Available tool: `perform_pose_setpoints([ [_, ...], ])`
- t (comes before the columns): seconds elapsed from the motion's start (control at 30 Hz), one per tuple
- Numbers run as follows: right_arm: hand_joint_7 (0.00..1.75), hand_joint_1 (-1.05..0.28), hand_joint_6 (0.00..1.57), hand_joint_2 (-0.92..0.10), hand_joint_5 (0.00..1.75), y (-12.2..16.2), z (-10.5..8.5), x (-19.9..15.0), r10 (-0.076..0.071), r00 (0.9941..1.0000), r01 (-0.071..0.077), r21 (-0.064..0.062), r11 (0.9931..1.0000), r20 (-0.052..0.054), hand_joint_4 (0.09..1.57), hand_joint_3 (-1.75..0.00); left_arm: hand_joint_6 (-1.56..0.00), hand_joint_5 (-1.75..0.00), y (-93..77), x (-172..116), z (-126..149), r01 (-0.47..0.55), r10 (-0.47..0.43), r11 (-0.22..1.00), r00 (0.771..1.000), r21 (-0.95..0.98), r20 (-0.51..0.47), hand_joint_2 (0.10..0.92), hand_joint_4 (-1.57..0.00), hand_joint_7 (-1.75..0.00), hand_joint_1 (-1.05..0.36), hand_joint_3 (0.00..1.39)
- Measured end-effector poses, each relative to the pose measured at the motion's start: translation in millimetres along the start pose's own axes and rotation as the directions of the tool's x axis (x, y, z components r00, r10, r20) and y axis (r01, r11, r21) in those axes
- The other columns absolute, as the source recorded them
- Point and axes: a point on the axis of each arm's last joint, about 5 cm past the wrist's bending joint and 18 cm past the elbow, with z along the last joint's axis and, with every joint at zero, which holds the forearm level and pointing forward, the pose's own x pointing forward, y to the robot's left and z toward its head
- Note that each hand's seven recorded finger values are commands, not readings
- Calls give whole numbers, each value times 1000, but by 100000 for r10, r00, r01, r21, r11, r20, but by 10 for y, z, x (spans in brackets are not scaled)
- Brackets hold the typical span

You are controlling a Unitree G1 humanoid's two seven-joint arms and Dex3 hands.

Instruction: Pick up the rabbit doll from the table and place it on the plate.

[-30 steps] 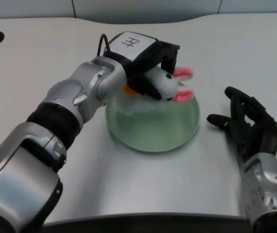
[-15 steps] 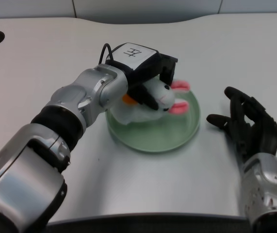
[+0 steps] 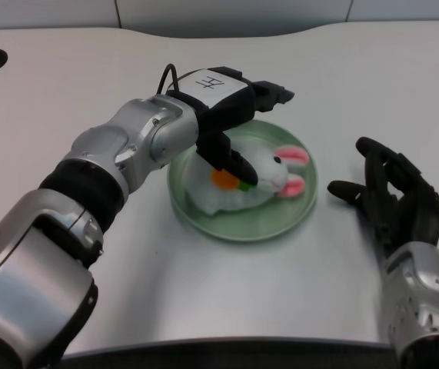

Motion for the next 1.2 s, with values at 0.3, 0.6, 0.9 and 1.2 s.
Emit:
perform_pose_setpoints([
  [0.3, 452, -317, 690, -921, 1020, -1, 0, 1, 24, 100000, -24, -239, 100000, -6, 709, -305, -100, -44, 248, -204, -233, -14186, 14049, 98288, 98988, -11754, -1995, 921, -79, -50, -1017, 282],
  [0.6, 460, -322, 701, -921, 1023, -9, -1, 4, -47, 99999, 43, -1052, 99994, -375, 709, -303, -455, -672, -36, -738, -611, -38352, 34169, 80223, 92339, -45754, -17489, 921, -314, -71, -605, 346],
  [0.9, 455, -322, 691, -921, 1022, -8, 2, 12, -57, 99998, 50, -1213, 99993, -573, 721, -297, -595, -1006, -412, -1177, -664, -53139, 41796, 55681, 84344, -63842, -33751, 921, -396, -91, -531, 403],
  [1.2, 465, -319, 694, -921, 1025, 1, 1, 13, 510, 99997, -521, -1780, 99983, -607, 723, -307, -664, -1003, -705, -1388, -559, -57572, 40071, 45489, 81366, -67943, -42118, 921, -548, -107, -527, 399],
])
